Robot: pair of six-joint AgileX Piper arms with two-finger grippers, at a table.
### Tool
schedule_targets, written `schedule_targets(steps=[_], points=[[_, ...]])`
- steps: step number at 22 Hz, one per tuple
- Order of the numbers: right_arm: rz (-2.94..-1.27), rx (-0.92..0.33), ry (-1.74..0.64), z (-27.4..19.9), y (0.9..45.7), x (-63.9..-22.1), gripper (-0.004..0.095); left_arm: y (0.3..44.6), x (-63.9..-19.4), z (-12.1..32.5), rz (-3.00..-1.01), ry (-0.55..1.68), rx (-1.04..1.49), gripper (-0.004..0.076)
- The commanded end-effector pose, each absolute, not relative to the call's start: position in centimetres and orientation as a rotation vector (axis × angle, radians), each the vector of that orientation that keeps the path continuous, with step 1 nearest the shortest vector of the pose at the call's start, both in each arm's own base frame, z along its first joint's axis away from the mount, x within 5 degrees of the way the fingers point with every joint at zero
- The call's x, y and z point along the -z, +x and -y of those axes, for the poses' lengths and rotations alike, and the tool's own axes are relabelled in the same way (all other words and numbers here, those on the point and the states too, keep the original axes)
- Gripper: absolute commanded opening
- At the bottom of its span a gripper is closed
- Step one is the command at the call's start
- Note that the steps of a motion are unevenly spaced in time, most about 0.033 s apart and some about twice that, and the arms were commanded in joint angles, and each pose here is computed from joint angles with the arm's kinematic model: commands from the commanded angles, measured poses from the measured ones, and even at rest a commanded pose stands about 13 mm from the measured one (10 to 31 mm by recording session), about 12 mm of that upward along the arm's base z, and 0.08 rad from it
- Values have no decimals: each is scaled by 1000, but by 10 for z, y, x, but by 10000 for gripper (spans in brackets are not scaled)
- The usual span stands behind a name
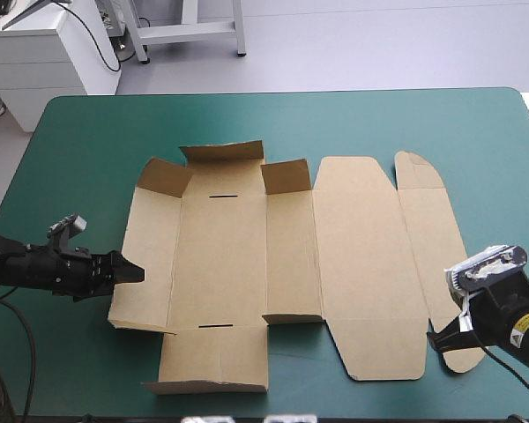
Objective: Fold the box
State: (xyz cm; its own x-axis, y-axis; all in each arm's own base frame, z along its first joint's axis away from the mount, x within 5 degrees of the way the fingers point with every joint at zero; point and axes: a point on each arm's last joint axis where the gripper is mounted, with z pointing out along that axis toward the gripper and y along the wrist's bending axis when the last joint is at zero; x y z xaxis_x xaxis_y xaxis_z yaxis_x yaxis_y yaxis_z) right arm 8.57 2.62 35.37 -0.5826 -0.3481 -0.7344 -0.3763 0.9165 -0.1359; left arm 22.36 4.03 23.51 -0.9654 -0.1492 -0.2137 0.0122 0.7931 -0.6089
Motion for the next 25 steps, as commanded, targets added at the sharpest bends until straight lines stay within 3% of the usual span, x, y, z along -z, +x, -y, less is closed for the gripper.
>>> schedule_targets(steps=[1,10,18,20,21,23,25], points=[[-2160,-32,-504,-26,89,-365,-2,224,-249,-28,-2678,-43,1014,532],[-2160,-34,-504,-26,89,-365,-2,234,-245,-7,-2695,-19,971,518],[-2165,-36,-504,-26,89,-364,-2,244,-220,-8,-2783,-62,1089,326],[-2165,-36,-504,-26,89,-364,-2,244,-220,-8,-2781,-64,1092,240],[-2165,-36,-504,-26,89,-364,-2,244,-220,-8,-2781,-64,1091,134],[-2165,-36,-504,-26,89,-364,-2,244,-220,-8,-2779,-66,1094,-6],[-2163,-37,-504,-26,89,-364,-2,245,-222,-6,-2748,-43,1120,-8]])
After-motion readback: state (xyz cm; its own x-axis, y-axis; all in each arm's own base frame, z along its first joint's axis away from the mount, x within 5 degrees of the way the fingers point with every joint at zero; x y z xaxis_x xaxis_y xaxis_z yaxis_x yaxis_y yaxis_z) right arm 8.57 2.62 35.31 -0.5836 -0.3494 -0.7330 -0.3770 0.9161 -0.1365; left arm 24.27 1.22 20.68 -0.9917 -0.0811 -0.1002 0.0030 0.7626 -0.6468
